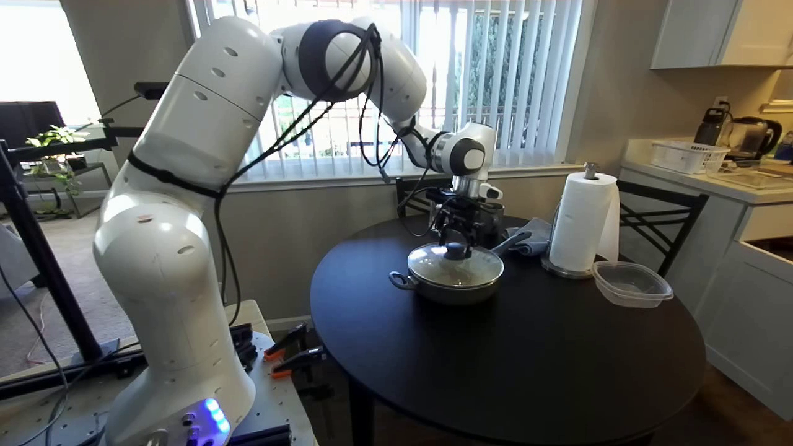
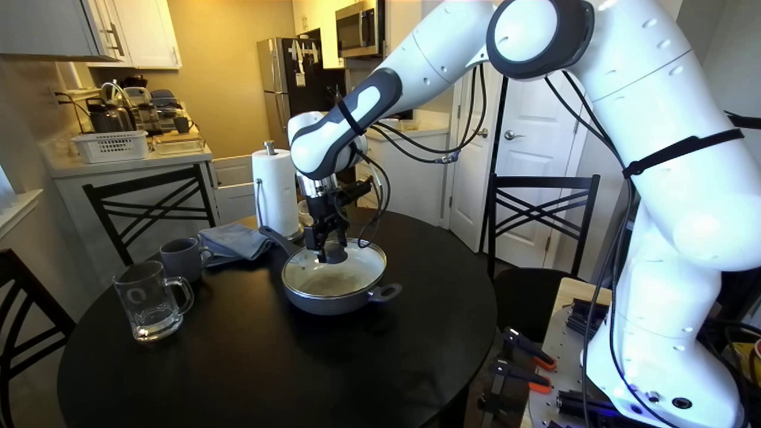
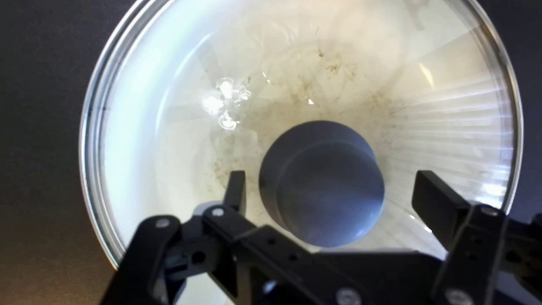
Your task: Take the lid off of the pot
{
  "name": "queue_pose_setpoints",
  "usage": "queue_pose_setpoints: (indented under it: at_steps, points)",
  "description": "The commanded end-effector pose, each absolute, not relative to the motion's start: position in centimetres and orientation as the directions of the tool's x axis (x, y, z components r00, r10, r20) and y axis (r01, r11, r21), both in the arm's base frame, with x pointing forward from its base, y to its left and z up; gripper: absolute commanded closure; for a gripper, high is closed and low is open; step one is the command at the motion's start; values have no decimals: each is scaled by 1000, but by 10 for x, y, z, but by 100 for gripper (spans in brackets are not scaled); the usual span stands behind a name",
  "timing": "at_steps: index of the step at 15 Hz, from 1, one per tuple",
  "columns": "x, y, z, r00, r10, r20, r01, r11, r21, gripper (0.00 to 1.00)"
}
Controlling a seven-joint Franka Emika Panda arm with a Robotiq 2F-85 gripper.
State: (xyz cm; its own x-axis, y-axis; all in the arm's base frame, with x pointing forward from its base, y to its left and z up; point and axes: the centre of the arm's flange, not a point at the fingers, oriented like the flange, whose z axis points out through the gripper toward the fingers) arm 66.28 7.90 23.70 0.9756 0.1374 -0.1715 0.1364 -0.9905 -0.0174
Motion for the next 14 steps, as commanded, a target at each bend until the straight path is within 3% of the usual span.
queue_pose_setpoints:
  at_steps: [1, 6, 9, 10, 12, 14]
  points:
    - [662, 78, 234, 983, 103, -154, 100, -995, -29, 27]
    - [662, 73, 243, 987, 82, -141, 81, -997, -15, 59]
    - [663, 74, 247, 988, 72, -136, 70, -997, -15, 63]
    - [663, 75, 246, 988, 71, -137, 70, -997, -17, 17]
    - [662, 75, 244, 988, 72, -140, 71, -997, -17, 14]
    - [662, 75, 244, 987, 72, -141, 70, -997, -17, 2]
